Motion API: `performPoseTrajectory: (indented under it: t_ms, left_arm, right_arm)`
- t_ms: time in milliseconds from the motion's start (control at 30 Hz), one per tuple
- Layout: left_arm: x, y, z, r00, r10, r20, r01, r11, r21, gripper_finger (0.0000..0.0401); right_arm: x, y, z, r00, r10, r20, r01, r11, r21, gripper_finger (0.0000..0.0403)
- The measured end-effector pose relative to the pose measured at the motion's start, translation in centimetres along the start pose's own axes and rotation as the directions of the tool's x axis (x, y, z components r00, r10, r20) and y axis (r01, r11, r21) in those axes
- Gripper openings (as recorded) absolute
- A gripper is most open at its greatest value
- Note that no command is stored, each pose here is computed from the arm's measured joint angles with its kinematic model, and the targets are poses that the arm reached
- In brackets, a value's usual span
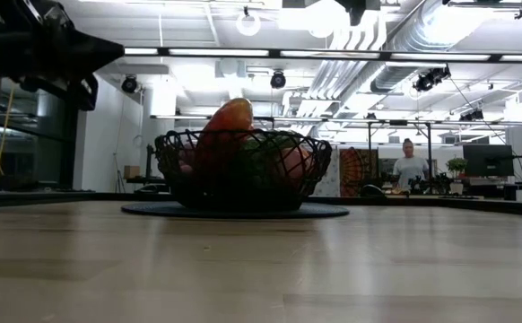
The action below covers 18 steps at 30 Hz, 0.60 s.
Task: Build produce basket
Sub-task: Return to Home Position
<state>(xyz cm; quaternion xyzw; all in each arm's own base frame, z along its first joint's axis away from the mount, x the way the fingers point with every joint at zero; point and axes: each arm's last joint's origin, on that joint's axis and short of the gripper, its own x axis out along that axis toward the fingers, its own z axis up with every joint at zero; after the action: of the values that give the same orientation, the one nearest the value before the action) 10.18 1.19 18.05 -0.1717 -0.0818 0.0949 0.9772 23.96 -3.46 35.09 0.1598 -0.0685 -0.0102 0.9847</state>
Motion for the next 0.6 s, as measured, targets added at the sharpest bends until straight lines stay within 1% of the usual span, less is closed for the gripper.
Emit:
performPoseTrajectory:
  t_ms: [100,167,300,400,433,467,533,600]
  left_arm:
    - [0.0,0.0,-0.1,1.000,0.004,-0.012,-0.005,1.000,-0.019,0.0000]
    - [0.0,0.0,-0.1,1.000,0.004,-0.013,-0.005,1.000,-0.018,0.0001]
    - [0.0,0.0,-0.1,1.000,0.005,-0.012,-0.005,1.000,-0.018,0.0000]
    - [0.0,0.0,-0.1,1.000,0.006,-0.013,-0.006,1.000,-0.018,0.0001]
    - [0.0,0.0,-0.1,1.000,0.006,-0.012,-0.006,1.000,-0.018,0.0001]
    - [0.0,0.0,-0.1,1.000,0.006,-0.012,-0.006,1.000,-0.018,0.0001]
    - [0.0,0.1,-0.1,1.000,0.008,-0.012,-0.008,1.000,-0.018,0.0000]
    - [0.0,0.1,-0.1,1.000,0.008,-0.012,-0.008,1.000,-0.018,0.0001]
  right_arm:
    - [0.0,0.0,0.0,1.000,-0.001,-0.001,0.001,1.000,0.018,0.0251]
    - [0.0,0.0,-0.1,1.000,-0.004,-0.009,0.004,1.000,0.027,0.0219]
    - [-0.5,0.0,-0.3,0.998,-0.013,-0.063,0.015,1.000,0.025,0.0124]
    - [-1.4,0.1,-0.6,0.992,-0.001,-0.129,-0.001,1.000,-0.013,0.0039]
    - [-1.8,0.1,-0.8,0.990,0.007,-0.142,-0.011,1.000,-0.024,0.0020]
    - [-2.2,0.0,-1.2,0.988,0.014,-0.151,-0.018,1.000,-0.022,0.0012]
    - [-3.3,-0.2,-2.2,0.989,0.019,-0.146,-0.019,1.000,0.002,0.0018]
    - [-4.6,-0.5,-3.5,0.993,0.030,-0.111,-0.025,0.999,0.039,0.0017]
